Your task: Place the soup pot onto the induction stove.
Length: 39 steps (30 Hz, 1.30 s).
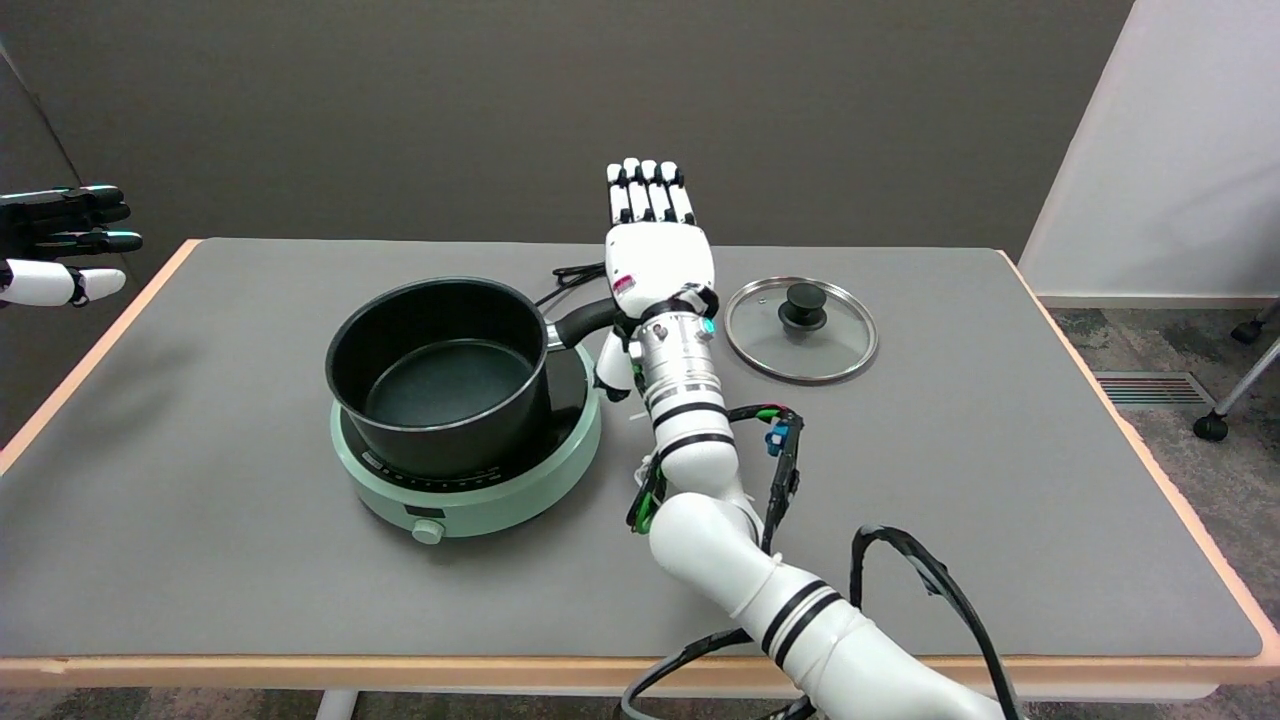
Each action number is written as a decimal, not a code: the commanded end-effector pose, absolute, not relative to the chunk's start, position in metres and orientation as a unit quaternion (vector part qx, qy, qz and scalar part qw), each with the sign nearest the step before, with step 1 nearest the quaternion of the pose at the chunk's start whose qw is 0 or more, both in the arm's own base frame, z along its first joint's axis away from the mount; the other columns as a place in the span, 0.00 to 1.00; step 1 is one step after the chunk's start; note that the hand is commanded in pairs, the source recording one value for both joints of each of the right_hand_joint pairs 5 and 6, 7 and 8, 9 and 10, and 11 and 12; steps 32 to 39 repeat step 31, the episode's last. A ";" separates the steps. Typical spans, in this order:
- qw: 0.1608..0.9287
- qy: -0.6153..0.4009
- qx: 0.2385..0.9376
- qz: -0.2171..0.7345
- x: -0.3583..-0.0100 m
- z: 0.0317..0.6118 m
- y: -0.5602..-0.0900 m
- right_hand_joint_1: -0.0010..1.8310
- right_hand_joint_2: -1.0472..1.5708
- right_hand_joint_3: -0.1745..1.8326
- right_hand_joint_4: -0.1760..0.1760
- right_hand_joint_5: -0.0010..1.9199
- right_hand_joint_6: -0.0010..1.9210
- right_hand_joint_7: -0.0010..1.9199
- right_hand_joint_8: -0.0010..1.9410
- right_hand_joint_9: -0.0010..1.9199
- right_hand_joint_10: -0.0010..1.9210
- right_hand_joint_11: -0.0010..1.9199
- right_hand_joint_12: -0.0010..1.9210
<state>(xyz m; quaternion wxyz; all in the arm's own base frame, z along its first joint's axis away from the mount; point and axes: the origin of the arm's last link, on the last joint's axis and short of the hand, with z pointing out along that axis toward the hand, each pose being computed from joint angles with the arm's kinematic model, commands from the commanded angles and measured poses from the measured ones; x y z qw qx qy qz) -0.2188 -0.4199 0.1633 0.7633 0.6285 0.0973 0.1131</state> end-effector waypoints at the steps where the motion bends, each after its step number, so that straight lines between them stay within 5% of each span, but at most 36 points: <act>1: 0.756 0.105 0.636 0.116 -0.215 0.169 -0.410 0.72 0.10 0.90 0.01 0.02 0.02 0.02 0.02 0.02 0.02 0.02 0.02; 12: 0.766 0.139 0.616 0.120 -0.206 0.206 -0.392 0.72 0.10 0.88 0.06 0.01 0.01 0.01 0.01 0.01 0.01 0.01 0.01; 31: 0.805 0.186 0.549 0.125 -0.184 0.355 -0.330 0.69 0.11 0.88 0.20 0.01 0.01 0.01 0.01 0.01 0.01 0.01 0.01; 39: 0.805 0.186 0.549 0.125 -0.184 0.355 -0.330 0.69 0.11 0.88 0.20 0.01 0.01 0.01 0.01 0.01 0.01 0.01 0.01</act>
